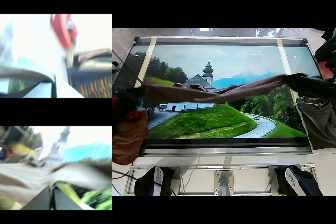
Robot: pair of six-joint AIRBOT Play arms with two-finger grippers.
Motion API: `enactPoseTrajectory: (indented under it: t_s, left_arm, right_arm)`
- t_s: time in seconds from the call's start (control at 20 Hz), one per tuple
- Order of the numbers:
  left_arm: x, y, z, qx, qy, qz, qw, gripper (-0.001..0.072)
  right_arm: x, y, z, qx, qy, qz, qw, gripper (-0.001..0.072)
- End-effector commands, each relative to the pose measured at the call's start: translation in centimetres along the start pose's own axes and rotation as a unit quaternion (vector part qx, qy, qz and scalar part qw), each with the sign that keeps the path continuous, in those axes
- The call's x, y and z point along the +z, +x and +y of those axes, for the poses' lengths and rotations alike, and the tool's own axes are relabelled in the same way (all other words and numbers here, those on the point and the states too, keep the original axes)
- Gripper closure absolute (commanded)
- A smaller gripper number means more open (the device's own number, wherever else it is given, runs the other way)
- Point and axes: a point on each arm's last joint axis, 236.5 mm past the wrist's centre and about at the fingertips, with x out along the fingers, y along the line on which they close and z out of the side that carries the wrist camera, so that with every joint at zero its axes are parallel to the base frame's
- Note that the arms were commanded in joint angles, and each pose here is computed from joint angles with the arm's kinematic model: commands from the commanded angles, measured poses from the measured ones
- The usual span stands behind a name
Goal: Fold the shirts.
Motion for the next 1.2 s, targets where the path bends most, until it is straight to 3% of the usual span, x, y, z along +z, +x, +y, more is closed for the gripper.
enactPoseTrajectory:
  t_s: [0.0,0.15,0.3,0.45,0.7,0.85,1.15]
  left_arm:
    - [4.6,-4.5,-12.0,-0.006,0.179,-0.075,0.981,0.0692]
    - [4.7,-4.3,-19.8,0.006,0.323,-0.012,0.946,0.0692]
    - [8.4,-7.1,-22.7,0.118,0.436,-0.036,0.891,0.0692]
    - [11.7,-10.4,-22.4,0.207,0.474,-0.069,0.853,0.0692]
    - [10.0,-2.3,-12.4,0.269,0.440,0.081,0.853,0.0692]
    - [7.9,4.9,-3.4,0.305,0.397,0.189,0.845,0.0691]
    - [3.9,17.5,12.1,0.331,0.357,0.270,0.831,0.0691]
  right_arm:
    - [4.6,-12.1,5.0,-0.142,-0.161,-0.093,0.972,0.0702]
    - [8.1,-20.3,8.0,-0.237,-0.240,-0.173,0.925,0.0702]
    - [10.7,-24.7,7.9,-0.311,-0.266,-0.204,0.889,0.0702]
    - [12.2,-23.6,5.9,-0.325,-0.259,-0.188,0.890,0.0702]
    - [10.1,-14.2,-2.9,-0.301,-0.176,-0.027,0.937,0.0702]
    - [5.7,-5.4,-7.9,-0.225,-0.099,0.097,0.964,0.0701]
    - [-1.1,8.5,-19.4,-0.174,0.025,0.194,0.965,0.0700]
